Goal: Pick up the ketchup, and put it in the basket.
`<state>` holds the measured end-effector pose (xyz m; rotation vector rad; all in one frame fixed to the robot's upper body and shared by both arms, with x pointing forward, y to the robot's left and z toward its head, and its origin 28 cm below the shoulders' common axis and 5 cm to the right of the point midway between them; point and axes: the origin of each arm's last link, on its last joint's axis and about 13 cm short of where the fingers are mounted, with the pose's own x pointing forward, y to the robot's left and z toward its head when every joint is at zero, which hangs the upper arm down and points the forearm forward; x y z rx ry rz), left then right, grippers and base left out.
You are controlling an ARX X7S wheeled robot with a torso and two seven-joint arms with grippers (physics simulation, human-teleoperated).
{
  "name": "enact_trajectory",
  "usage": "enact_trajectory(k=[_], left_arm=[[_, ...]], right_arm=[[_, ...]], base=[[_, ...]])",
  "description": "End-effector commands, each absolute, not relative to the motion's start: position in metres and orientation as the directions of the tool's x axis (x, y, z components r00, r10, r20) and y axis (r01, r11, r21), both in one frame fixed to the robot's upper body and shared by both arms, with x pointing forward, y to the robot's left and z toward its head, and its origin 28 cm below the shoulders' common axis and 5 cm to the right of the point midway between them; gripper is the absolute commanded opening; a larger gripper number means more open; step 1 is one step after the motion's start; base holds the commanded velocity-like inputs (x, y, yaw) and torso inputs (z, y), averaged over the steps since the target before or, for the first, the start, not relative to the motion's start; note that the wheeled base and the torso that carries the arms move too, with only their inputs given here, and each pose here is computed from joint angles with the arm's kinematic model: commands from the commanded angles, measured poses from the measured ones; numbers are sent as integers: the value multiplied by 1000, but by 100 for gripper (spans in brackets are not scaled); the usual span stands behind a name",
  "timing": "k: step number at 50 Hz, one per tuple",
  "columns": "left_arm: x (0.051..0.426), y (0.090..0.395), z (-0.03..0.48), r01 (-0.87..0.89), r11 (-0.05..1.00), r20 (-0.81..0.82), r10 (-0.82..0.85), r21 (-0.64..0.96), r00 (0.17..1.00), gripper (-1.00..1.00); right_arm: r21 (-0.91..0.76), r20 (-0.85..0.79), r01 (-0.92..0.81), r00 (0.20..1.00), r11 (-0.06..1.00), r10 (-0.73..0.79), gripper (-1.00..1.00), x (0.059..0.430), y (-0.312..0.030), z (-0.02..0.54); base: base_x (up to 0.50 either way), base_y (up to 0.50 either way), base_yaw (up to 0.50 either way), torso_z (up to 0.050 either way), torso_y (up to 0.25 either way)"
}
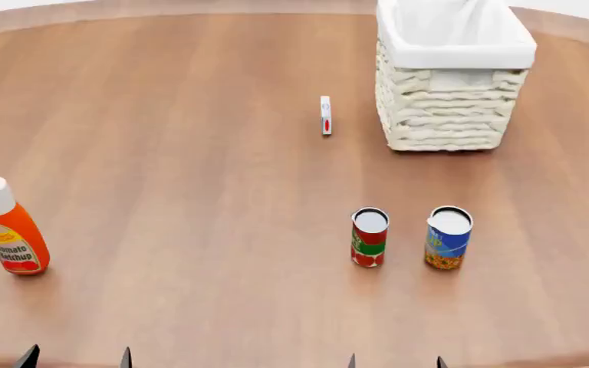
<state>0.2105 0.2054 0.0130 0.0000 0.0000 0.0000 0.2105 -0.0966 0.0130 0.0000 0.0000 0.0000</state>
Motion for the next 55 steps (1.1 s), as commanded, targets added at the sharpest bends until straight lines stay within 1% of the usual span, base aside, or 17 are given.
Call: enact_trajectory(k=[1, 16, 35, 38, 43, 46, 49, 55], left_arm=[[210, 206, 13, -2, 1000, 0, 2, 2, 1000, 100], [208, 205, 13, 1, 1000, 6, -2, 30, 1000, 100], [206, 204, 15, -6, 1000, 18, 5, 23, 1000, 100], [205, 205, 17, -4, 1000, 9, 4, 17, 1000, 100], [203, 207, 26, -35, 999, 46, 35, -1, 998, 100], [199, 205, 29, -34, 999, 83, 32, 19, 996, 100], [195, 203, 35, -53, 996, 158, 41, 72, 987, 100], [191, 204, 44, -40, 998, 173, 33, 39, 984, 100]], right_arm=[[-1, -4, 6, 1000, 1000, -6, 100, 210, -96, 13], [-1, -30, 6, 1000, 1000, -6, 100, 212, -96, 13], [3, -28, 7, 1000, 1000, -7, 100, 211, -96, 14], [41, -5, 1, 1000, 999, -1, 100, 209, -95, 20], [116, 70, -33, 997, 993, 25, 100, 201, -91, 39], [114, 91, -37, 996, 993, 27, 100, 197, -89, 45], [117, 120, -43, 992, 992, 29, 100, 194, -88, 50], [92, 189, -28, 982, 995, 10, 100, 190, -88, 58]], base=[[0, 0, 0, 0, 0], [0, 0, 0, 0, 0], [0, 0, 0, 0, 0], [0, 0, 0, 0, 0], [0, 0, 0, 0, 0], [0, 0, 0, 0, 0], [0, 0, 0, 0, 0], [0, 0, 0, 0, 0]])
